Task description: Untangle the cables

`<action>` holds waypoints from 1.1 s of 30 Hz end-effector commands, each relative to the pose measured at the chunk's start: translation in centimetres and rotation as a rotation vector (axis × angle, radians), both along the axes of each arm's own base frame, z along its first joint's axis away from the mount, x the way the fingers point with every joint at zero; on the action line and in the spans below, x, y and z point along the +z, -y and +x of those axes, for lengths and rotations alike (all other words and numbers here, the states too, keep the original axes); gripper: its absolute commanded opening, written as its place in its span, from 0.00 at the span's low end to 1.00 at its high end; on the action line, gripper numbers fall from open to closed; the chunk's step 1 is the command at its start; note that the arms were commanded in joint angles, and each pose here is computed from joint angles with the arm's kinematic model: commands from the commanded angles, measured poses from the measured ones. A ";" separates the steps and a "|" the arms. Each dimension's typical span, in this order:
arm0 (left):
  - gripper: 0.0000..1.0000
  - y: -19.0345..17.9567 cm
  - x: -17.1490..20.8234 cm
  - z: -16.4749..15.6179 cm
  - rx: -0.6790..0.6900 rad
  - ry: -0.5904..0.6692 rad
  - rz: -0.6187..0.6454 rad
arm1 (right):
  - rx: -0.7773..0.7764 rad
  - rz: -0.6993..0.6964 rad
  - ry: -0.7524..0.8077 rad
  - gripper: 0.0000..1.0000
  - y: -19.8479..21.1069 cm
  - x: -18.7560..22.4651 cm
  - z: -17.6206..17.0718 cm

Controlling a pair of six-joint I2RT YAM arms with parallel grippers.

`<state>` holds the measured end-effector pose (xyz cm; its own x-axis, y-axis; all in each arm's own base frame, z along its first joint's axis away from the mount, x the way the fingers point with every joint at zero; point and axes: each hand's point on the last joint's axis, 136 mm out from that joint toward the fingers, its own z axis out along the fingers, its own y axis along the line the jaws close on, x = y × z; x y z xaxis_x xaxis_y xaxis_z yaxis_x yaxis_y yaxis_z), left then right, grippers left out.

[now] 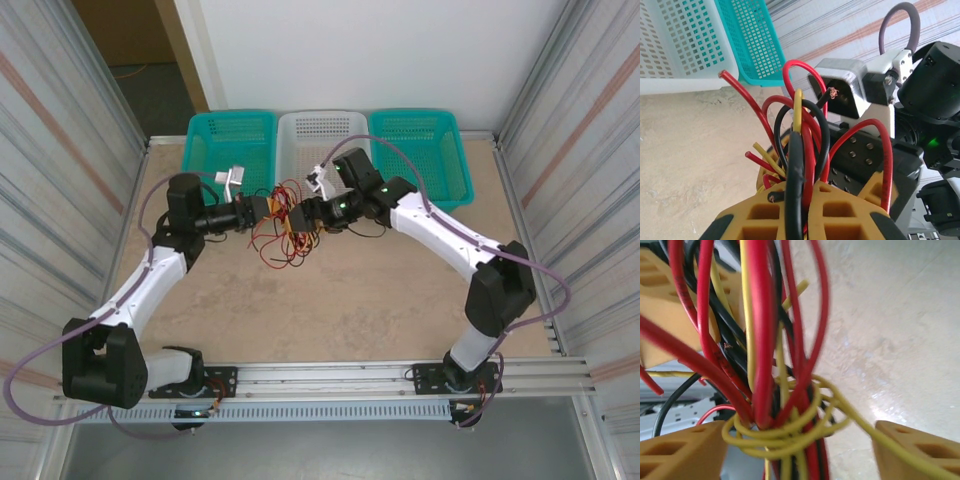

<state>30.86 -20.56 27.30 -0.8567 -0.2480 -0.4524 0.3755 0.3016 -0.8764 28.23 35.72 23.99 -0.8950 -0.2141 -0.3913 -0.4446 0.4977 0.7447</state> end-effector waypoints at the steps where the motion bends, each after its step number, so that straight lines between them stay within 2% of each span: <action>1: 0.00 0.0 2.6 -0.3 0.003 0.090 -0.036 | -0.118 0.081 0.123 0.83 3.2 3.9 1.5; 5: 0.00 -0.1 3.2 -0.4 0.005 0.107 -0.044 | -0.169 0.198 0.128 0.81 4.8 5.9 2.2; 12: 0.00 -0.1 4.6 -0.4 0.016 0.129 -0.090 | -0.138 0.268 0.076 0.52 3.3 6.4 2.3; 14: 0.00 -0.1 4.8 -0.5 0.014 0.132 -0.095 | -0.114 0.272 0.072 0.50 2.4 6.4 1.9; 21: 0.00 -0.1 5.4 -1.0 0.003 0.151 -0.117 | -0.115 0.265 0.072 0.50 1.8 6.3 1.7; 23: 0.00 -0.1 5.5 -1.2 0.005 0.156 -0.125 | -0.137 0.262 0.068 0.58 2.2 6.2 2.0; 25: 0.00 -0.2 5.7 -1.3 0.010 0.160 -0.132 | -0.149 0.261 0.055 0.73 2.4 6.0 2.2; 30: 0.00 -0.3 6.0 -1.3 0.030 0.160 -0.164 | -0.032 0.315 0.058 0.76 -0.4 6.8 0.1; 33: 0.00 -0.4 6.2 -1.2 0.042 0.158 -0.183 | 0.020 0.294 0.068 0.78 -2.1 6.6 -0.8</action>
